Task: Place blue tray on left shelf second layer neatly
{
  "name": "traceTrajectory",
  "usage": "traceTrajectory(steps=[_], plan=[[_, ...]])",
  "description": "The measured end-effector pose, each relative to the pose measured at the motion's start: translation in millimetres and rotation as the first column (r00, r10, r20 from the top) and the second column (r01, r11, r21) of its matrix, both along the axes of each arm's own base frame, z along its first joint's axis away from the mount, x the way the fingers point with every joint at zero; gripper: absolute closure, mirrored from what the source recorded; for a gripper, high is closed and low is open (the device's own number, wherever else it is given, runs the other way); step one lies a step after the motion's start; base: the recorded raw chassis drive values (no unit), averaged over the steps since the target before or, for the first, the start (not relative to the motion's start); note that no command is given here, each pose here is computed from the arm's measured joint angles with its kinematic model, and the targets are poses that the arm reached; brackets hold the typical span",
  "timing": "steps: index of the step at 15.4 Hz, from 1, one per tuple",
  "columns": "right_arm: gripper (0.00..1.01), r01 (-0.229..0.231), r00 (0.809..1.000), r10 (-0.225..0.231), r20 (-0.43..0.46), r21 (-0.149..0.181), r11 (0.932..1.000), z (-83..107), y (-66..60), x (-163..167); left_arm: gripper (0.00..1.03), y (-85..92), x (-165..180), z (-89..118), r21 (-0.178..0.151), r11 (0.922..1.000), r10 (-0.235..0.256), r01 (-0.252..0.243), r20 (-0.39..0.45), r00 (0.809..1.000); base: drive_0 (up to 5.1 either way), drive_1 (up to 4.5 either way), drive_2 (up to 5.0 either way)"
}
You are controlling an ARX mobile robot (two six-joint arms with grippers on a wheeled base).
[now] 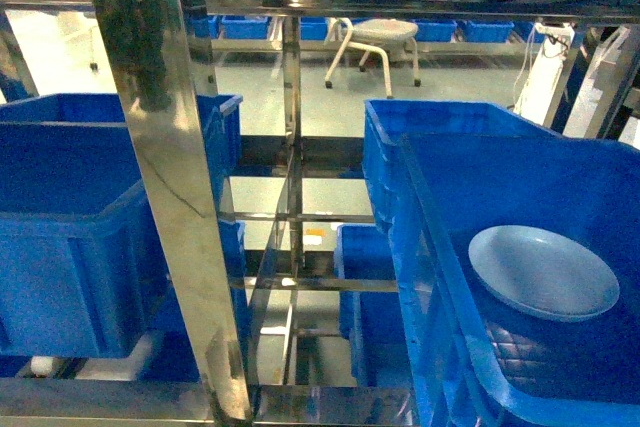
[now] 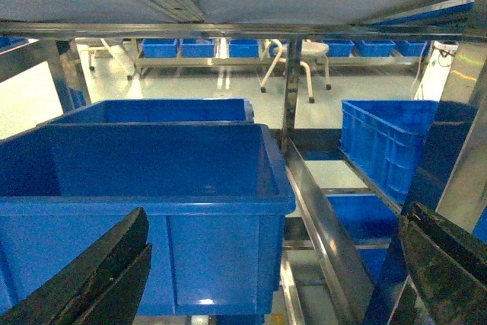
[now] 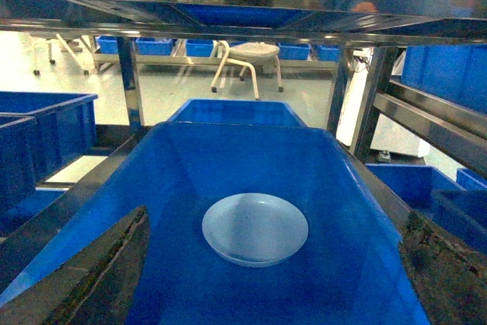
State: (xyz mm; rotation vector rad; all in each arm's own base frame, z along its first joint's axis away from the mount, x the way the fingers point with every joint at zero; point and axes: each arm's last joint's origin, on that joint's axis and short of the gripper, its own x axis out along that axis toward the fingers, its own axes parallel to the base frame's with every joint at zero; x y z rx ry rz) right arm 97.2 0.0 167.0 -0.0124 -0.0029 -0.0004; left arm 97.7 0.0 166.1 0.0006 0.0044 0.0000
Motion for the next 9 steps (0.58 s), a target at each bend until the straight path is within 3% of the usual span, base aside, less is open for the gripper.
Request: traceTrajectory(steps=[9], plan=[[0.03, 0.000, 1.000, 0.000, 0.000, 0.001, 1.0000, 0.0, 0.0, 0.0, 0.05, 0.0, 0.0, 0.0, 0.000, 1.0000, 0.000, 0.000, 0.000, 1.000, 0.0, 0.00, 0.0]])
